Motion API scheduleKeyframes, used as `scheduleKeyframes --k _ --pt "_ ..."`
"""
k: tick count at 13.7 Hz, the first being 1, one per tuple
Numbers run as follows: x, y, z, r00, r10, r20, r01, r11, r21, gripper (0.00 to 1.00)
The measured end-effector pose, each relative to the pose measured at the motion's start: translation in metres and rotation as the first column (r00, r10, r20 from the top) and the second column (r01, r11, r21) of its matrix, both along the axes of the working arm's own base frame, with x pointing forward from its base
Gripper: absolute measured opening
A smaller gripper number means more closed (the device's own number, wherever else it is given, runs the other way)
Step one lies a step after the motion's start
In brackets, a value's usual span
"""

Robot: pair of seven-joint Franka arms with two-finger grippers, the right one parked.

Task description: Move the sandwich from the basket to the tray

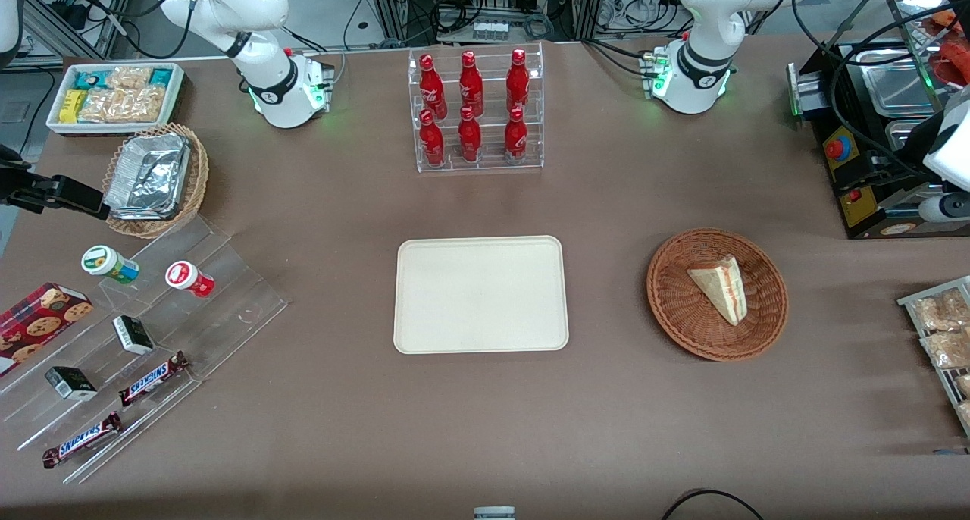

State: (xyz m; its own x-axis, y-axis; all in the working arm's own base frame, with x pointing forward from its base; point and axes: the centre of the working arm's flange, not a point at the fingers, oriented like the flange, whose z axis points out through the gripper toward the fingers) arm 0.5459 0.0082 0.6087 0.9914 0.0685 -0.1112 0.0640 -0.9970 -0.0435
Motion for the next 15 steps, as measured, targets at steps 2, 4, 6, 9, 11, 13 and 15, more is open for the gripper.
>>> scheduleKeyframes --k 2,4,6,9,11,13,15 --pt "0.000 0.000 0.000 1.000 0.000 -0.001 0.000 1.000 0.000 1.00" --pt "0.000 -0.001 -0.003 1.000 -0.001 -0.006 0.001 1.000 0.000 1.00" --pt "0.001 0.000 -0.017 1.000 -0.001 -0.030 0.001 1.000 -0.001 1.00" --pt "0.008 0.002 -0.063 0.999 0.027 -0.021 -0.027 1.000 0.003 1.00" --pt "0.013 0.003 -0.098 0.994 0.106 0.004 -0.106 0.994 0.011 1.00" --pt "0.015 0.002 -0.128 0.978 0.202 0.045 -0.203 0.979 0.014 1.00" --pt "0.016 -0.003 -0.151 0.952 0.297 0.077 -0.299 0.954 0.012 1.00"
